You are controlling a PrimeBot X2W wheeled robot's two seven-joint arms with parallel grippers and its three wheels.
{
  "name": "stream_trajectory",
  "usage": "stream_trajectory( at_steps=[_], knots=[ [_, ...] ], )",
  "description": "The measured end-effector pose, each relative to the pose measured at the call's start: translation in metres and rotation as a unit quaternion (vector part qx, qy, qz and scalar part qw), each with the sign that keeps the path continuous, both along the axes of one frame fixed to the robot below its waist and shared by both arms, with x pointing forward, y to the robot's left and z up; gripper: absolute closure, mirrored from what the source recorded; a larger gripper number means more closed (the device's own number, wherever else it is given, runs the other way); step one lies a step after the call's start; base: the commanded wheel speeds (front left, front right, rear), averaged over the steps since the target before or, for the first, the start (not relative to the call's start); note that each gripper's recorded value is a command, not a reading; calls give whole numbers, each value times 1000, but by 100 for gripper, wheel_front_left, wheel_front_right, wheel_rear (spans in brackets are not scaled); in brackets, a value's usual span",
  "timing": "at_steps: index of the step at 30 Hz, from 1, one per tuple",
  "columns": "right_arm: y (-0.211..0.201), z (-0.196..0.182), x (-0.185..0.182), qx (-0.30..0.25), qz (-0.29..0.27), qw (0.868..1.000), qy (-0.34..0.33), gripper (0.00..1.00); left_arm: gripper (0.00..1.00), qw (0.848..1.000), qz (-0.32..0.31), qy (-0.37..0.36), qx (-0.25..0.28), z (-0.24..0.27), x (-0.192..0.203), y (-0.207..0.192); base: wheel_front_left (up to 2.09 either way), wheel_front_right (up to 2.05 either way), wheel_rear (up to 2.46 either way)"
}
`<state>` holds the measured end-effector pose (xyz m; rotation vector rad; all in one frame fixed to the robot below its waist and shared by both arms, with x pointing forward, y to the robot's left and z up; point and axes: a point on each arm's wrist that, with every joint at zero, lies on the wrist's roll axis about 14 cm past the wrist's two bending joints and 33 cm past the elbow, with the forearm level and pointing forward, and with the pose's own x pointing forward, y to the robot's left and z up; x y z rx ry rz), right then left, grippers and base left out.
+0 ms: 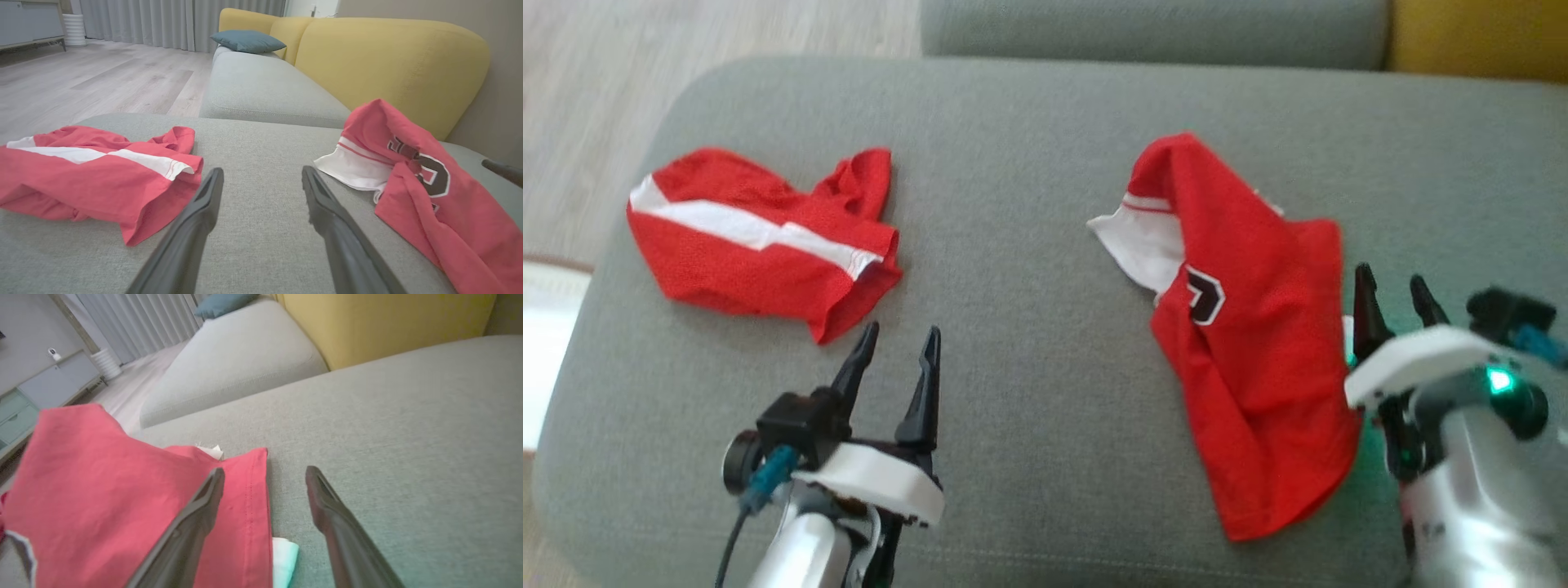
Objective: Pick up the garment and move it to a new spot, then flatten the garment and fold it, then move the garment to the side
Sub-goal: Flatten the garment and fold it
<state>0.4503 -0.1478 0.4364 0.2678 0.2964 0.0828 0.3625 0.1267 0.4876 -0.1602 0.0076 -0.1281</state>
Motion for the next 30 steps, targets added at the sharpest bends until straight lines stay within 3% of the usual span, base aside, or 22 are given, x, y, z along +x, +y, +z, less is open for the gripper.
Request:
stream_trajectory(
  at_steps=[7, 14, 15, 21, 25, 30],
  knots=[
    [19, -35, 33, -14, 27, 996, 83, 0, 0, 1000, 11, 22, 1, -16, 14, 10, 0, 0, 0],
    [29, -65, 42, -35, 48, 988, 142, 0, 0, 999, 21, 34, -1, -25, 26, 16, 0, 0, 0],
    [31, -63, 47, -39, 55, 987, 144, 100, 0, 999, 21, 37, -1, -27, 27, 16, 0, 0, 0],
    [19, -50, 53, -80, 63, 987, 123, 100, 0, 999, 16, 34, -4, -25, 29, 13, 0, 0, 0],
    [-32, -24, 68, -137, 34, 986, 92, 100, 0, 1000, 12, 25, -7, -19, 30, 12, 0, 0, 0],
    [-95, 37, 100, -219, -8, 975, 35, 100, 0, 1000, 12, 19, -10, -15, 29, 11, 0, 0, 0]
  ],
)
